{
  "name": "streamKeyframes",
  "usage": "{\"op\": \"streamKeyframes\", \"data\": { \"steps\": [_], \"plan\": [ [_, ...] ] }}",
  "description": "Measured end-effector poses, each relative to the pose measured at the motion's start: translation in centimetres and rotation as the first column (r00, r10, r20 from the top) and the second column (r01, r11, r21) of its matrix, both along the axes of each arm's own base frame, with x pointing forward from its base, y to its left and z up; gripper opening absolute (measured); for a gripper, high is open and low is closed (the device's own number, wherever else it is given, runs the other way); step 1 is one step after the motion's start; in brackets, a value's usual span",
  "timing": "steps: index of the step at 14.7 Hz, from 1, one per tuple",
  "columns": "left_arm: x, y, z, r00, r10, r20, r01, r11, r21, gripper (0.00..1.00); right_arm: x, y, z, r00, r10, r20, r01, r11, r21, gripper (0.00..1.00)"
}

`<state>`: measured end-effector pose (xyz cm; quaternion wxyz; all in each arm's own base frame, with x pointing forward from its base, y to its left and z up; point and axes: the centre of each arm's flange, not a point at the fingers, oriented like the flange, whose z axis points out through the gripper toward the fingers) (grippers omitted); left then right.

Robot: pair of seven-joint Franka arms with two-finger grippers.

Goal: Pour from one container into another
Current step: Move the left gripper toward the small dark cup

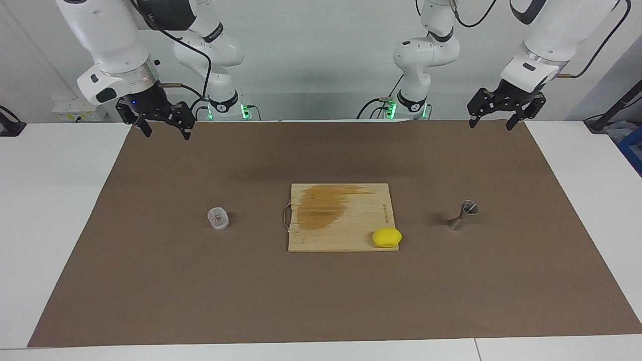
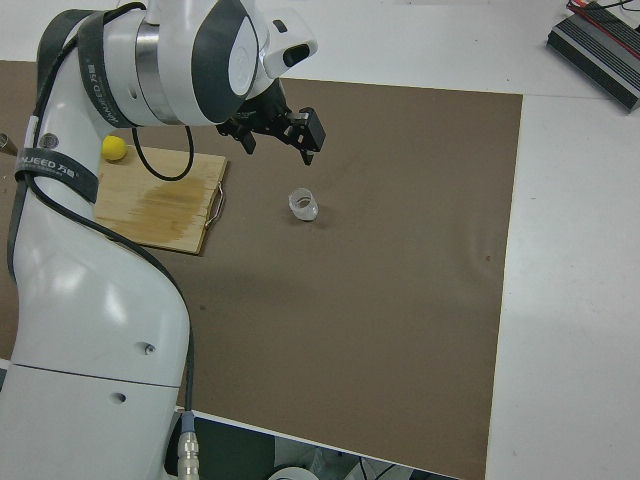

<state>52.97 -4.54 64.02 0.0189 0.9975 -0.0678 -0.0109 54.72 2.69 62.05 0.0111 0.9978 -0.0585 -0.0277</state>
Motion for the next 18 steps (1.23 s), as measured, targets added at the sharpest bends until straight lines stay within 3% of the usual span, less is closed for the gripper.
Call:
{"op": "streamKeyframes", "data": {
  "steps": [7,11,15,18],
  "plan": [
    [0.0,0.2,-0.2,1.0,0.006,-0.003,-0.006,1.0,0.017,1.0,0.0,0.0,0.0,1.0,0.0,0.0,0.0,1.0,0.0,1.0],
    [0.0,0.4,-0.5,0.997,0.078,-0.007,-0.078,0.996,0.037,1.0,0.0,0.0,0.0,1.0,0.0,0.0,0.0,1.0,0.0,1.0],
    [1.1,2.0,-4.4,0.958,0.268,-0.099,-0.268,0.963,0.016,1.0,0.0,0.0,0.0,1.0,0.0,0.0,0.0,1.0,0.0,1.0],
    [3.7,5.0,-9.4,0.865,0.457,-0.208,-0.473,0.88,-0.031,1.0,0.0,0.0,0.0,1.0,0.0,0.0,0.0,1.0,0.0,1.0]
  ]
}}
